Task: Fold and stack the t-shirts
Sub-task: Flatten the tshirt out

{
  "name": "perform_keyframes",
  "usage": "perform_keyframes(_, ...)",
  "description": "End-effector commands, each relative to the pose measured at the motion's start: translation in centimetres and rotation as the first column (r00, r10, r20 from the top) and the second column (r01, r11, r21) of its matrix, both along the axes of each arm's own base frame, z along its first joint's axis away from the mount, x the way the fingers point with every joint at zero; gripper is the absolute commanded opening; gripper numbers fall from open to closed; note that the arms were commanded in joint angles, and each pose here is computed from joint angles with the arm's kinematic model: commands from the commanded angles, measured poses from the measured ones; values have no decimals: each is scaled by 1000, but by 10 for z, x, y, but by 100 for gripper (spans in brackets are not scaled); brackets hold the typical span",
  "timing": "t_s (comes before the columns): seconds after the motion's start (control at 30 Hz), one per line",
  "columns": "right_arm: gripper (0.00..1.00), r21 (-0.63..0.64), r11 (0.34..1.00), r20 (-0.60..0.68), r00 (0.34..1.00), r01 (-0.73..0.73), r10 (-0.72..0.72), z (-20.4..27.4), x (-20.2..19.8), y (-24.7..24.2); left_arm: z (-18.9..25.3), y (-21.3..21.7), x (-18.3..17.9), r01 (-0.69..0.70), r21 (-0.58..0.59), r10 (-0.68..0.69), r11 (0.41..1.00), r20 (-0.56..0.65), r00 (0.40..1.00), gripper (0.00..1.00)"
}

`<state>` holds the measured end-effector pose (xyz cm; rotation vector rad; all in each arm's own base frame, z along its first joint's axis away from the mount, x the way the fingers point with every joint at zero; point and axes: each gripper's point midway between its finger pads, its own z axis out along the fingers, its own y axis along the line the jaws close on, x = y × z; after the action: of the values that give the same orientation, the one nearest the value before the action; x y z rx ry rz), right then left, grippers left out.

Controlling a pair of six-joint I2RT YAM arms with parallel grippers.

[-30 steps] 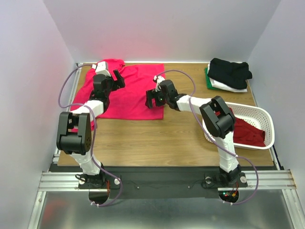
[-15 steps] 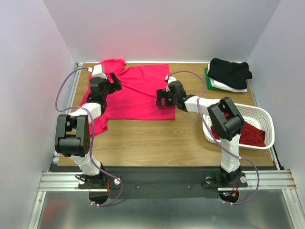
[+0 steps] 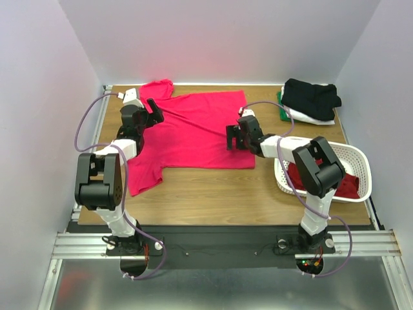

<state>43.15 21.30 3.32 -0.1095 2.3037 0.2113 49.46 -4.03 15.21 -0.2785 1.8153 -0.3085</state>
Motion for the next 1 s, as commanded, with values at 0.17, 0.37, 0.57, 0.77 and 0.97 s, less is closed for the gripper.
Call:
perform_keyframes(0.17,100,-5,1000,0,1000,-10,10,40,2,-3,0,-11,36,55,-34,-54,998,8,998,99)
perform_keyframes(0.37,100,44,995,32,995,-92,90,49,38,31,-14,-14,52,67,-40,-69,997,-58,996,99)
perform_keyframes(0.57,100,44,988,41,988,-150,149,34,72,55,-31,-2,68,-3,-10,2,1000,-163,987,99)
perform_keyframes(0.77,100,82,990,23,993,-119,117,19,96,45,-53,-13,83,51,-24,-55,998,-245,968,99)
perform_keyframes(0.97,100,168,982,-49,994,-87,97,-1,104,25,-75,-20,97,84,-43,-94,996,-327,940,99)
